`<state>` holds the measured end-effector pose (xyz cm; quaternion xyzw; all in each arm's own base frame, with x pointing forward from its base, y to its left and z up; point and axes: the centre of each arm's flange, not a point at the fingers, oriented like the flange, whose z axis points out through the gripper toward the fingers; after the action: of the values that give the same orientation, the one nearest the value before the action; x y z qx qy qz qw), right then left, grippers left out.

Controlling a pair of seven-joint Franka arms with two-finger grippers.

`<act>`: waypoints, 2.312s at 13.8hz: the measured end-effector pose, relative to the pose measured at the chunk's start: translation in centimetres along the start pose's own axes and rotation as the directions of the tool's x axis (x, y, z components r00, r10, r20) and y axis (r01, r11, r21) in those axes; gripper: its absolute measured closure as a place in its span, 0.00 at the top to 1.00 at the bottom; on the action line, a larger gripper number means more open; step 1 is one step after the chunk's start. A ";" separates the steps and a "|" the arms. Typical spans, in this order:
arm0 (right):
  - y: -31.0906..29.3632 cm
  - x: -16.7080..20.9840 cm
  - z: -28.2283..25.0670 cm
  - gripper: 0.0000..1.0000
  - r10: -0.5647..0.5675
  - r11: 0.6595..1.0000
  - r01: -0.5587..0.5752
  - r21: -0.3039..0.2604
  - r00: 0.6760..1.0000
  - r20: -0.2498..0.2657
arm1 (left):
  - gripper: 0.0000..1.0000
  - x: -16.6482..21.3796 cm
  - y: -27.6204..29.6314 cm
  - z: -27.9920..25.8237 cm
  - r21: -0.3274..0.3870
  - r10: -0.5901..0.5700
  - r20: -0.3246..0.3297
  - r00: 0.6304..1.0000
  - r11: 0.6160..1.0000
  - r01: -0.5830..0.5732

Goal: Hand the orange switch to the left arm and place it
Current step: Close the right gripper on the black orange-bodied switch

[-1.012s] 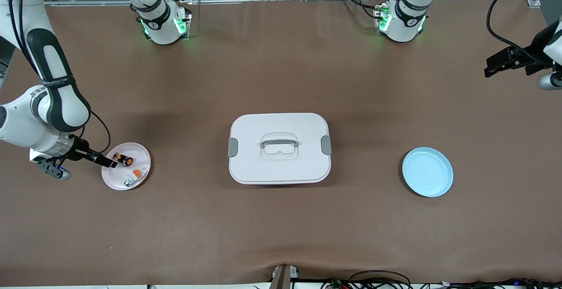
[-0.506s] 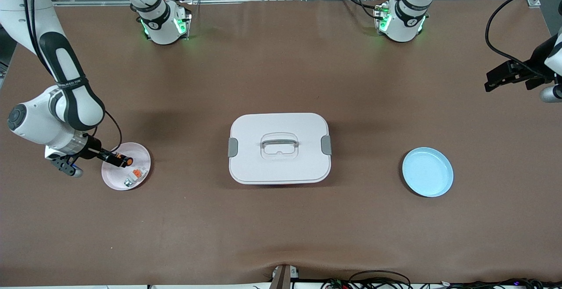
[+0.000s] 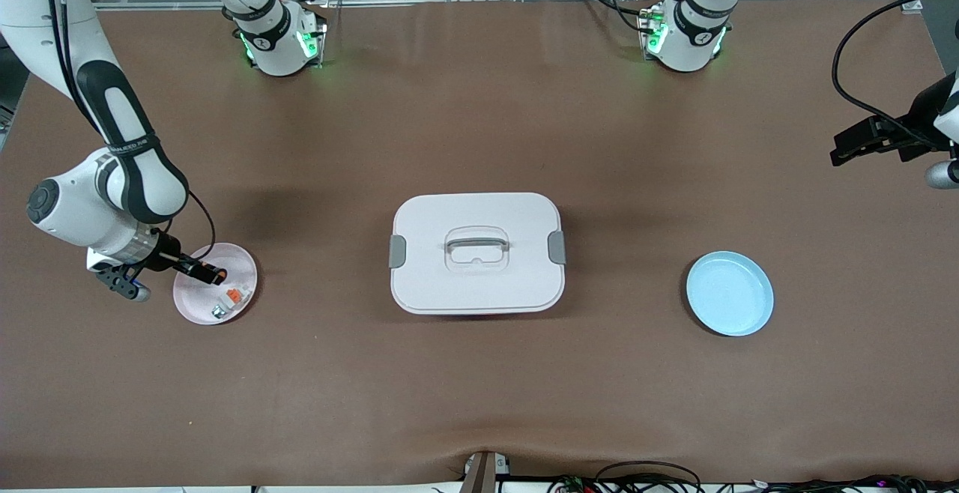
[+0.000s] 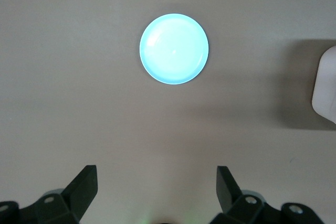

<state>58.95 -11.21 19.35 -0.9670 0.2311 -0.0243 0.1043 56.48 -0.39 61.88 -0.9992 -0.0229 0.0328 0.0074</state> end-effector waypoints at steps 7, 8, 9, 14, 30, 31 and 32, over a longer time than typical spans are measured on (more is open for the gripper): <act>0.2 -0.4 1.4 1.00 -0.028 1.000 0.028 -0.006 1.000 0.007 | 1.00 0.7 0.0 0.8 -0.002 0.001 0.004 1.000 1.000 -0.001; -0.1 -0.6 1.5 1.00 -0.033 0.999 0.033 -0.007 0.999 0.011 | 1.00 1.0 0.1 1.0 -0.003 0.002 -0.003 1.000 1.000 -0.002; -0.3 -0.8 1.7 1.00 -0.038 0.999 0.038 -0.008 0.999 0.013 | 1.00 1.2 0.2 1.2 -0.003 0.005 -0.008 1.000 1.000 -0.005; -0.8 -1.0 1.8 1.00 -0.056 0.998 0.056 -0.008 0.998 0.012 | 1.00 2.7 0.7 3.0 -0.007 0.013 -0.001 1.000 1.000 -0.013; 0.2 -0.5 1.5 0.72 -0.093 0.996 0.093 -0.012 0.996 -0.001 | 1.00 3.4 1.1 4.4 -0.009 0.021 0.017 1.000 1.000 -0.021; 0.4 -0.5 1.4 0.73 -0.094 0.995 0.094 -0.012 0.996 -0.001 | 1.00 3.5 1.1 4.3 -0.010 0.021 0.011 1.000 1.000 -0.021; 0.4 -0.5 1.5 0.73 -0.095 0.995 0.095 -0.012 0.995 0.001 | 1.00 3.5 1.2 4.3 -0.010 0.021 0.007 1.000 1.000 -0.021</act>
<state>58.49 -11.06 17.85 -0.9776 0.1847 -0.0278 0.0973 59.78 -1.32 57.37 -0.9993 -0.0124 0.0361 0.0019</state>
